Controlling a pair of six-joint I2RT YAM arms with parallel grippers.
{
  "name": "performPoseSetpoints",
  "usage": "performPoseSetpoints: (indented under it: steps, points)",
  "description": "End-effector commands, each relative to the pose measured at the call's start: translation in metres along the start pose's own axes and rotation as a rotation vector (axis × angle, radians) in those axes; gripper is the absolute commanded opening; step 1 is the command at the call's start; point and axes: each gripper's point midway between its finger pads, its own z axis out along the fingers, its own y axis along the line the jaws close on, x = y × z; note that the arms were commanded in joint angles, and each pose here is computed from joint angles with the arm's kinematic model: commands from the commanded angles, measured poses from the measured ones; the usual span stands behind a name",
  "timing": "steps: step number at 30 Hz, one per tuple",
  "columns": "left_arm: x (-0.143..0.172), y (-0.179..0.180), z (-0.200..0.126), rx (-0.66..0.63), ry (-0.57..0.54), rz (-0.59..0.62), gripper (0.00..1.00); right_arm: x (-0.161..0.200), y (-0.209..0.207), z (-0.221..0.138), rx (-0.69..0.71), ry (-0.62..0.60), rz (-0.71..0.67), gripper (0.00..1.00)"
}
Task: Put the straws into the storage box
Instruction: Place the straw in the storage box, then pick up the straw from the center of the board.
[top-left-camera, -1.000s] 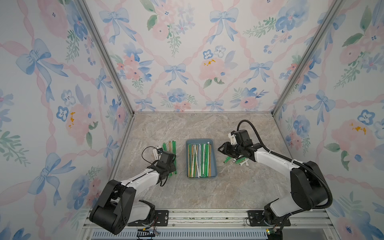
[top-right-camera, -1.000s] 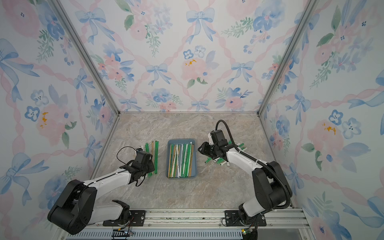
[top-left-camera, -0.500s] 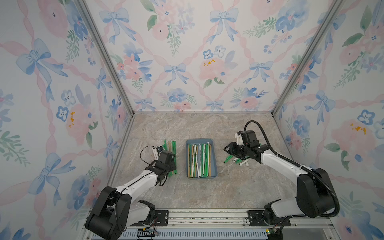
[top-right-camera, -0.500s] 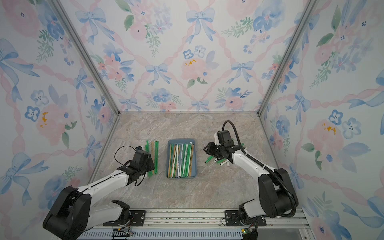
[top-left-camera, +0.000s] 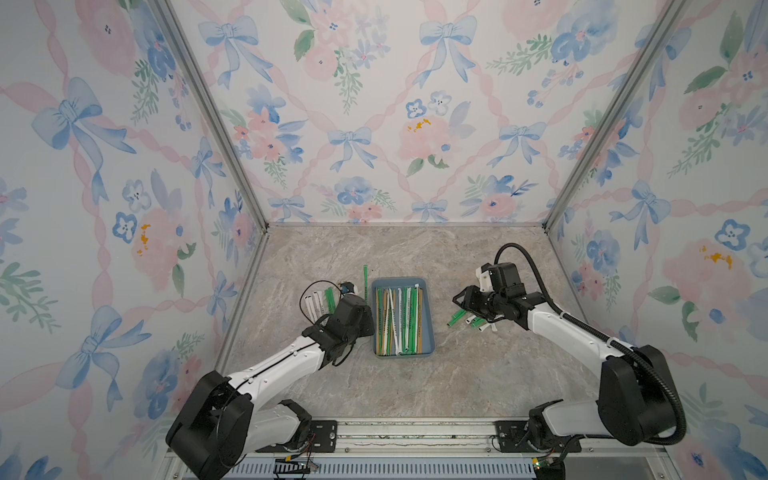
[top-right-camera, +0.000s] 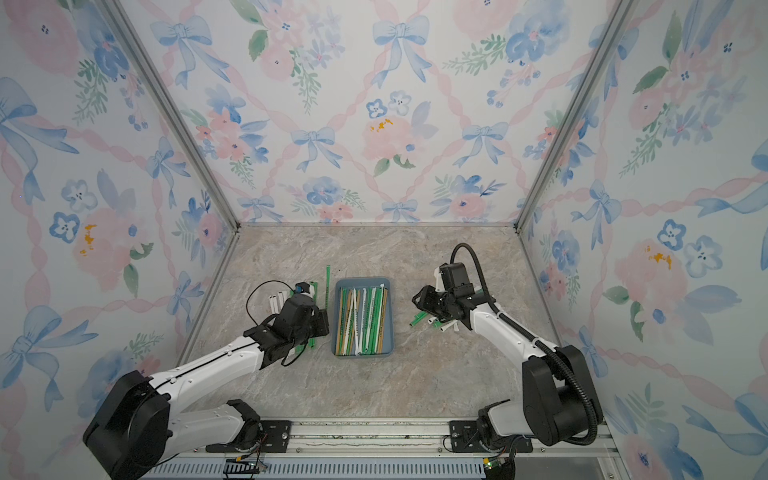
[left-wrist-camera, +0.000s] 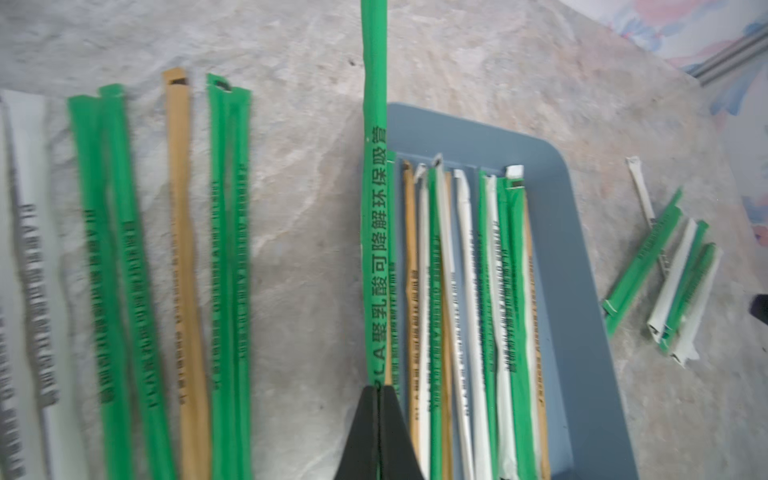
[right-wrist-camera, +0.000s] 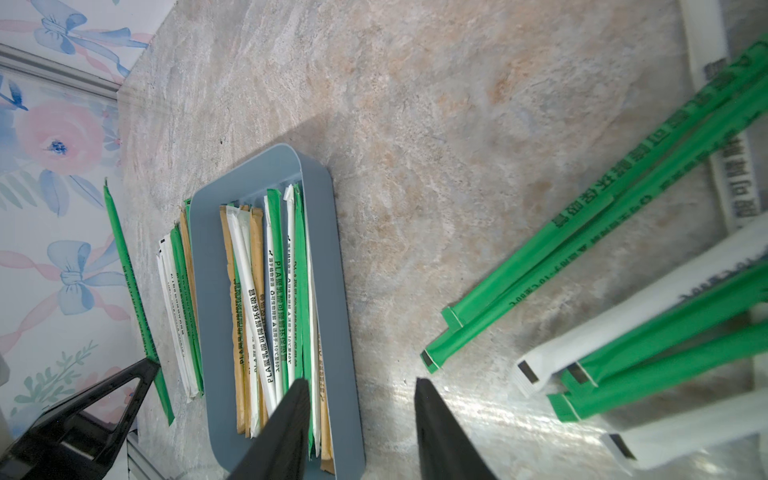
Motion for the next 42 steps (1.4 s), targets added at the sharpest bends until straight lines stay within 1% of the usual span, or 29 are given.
performPoseSetpoints:
  steps: [1, 6, 8, 10, 14, 16, 20, 22, 25, 27, 31, 36, 39, 42]
  points:
    - [0.008, -0.018, 0.008, 0.046, 0.039, 0.041, 0.0, 0.006, -0.011, -0.001, 0.038, 0.01, -0.01, 0.44]
    - [0.019, -0.039, 0.015, 0.125, 0.053, 0.031, 0.0, 0.006, -0.02, -0.006, 0.082, 0.008, -0.005, 0.44]
    - [0.023, -0.039, 0.019, 0.126, 0.069, 0.027, 0.03, 0.006, -0.021, -0.007, 0.086, 0.008, -0.003, 0.44]
    - [0.028, -0.04, 0.022, 0.122, 0.086, 0.034, 0.08, 0.006, -0.021, -0.008, 0.085, 0.006, -0.002, 0.44]
    - [0.028, -0.041, 0.02, 0.119, 0.077, 0.04, 0.18, 0.004, -0.022, -0.011, 0.089, -0.001, 0.002, 0.44]
    - [0.026, -0.043, 0.018, 0.123, 0.065, 0.044, 0.26, 0.002, -0.022, -0.013, 0.093, -0.007, -0.023, 0.44]
    - [0.022, -0.041, 0.012, 0.124, 0.04, 0.05, 0.4, -0.002, -0.03, -0.019, 0.123, -0.02, -0.028, 0.45]
    - [0.02, -0.04, 0.009, 0.119, 0.024, 0.048, 0.46, -0.005, -0.041, -0.026, 0.187, -0.032, -0.04, 0.46]
    - [0.019, -0.036, 0.005, 0.11, 0.008, 0.045, 0.52, -0.009, -0.061, -0.037, 0.316, -0.039, -0.078, 0.46]
    - [0.019, -0.035, 0.004, 0.108, 0.002, 0.044, 0.56, -0.011, -0.074, -0.042, 0.375, -0.043, -0.083, 0.46]
    - [0.018, -0.033, 0.004, 0.102, -0.005, 0.041, 0.6, -0.015, -0.102, -0.05, 0.446, -0.056, -0.045, 0.46]
    - [0.017, -0.031, 0.001, 0.098, -0.018, 0.041, 0.66, -0.012, -0.133, -0.049, 0.463, -0.031, 0.057, 0.45]
    - [0.016, -0.03, 0.0, 0.093, -0.025, 0.039, 0.68, -0.007, -0.14, -0.039, 0.438, -0.003, 0.097, 0.44]
    - [0.018, -0.028, 0.0, 0.088, -0.024, 0.038, 0.69, -0.004, -0.142, -0.028, 0.417, 0.013, 0.121, 0.44]
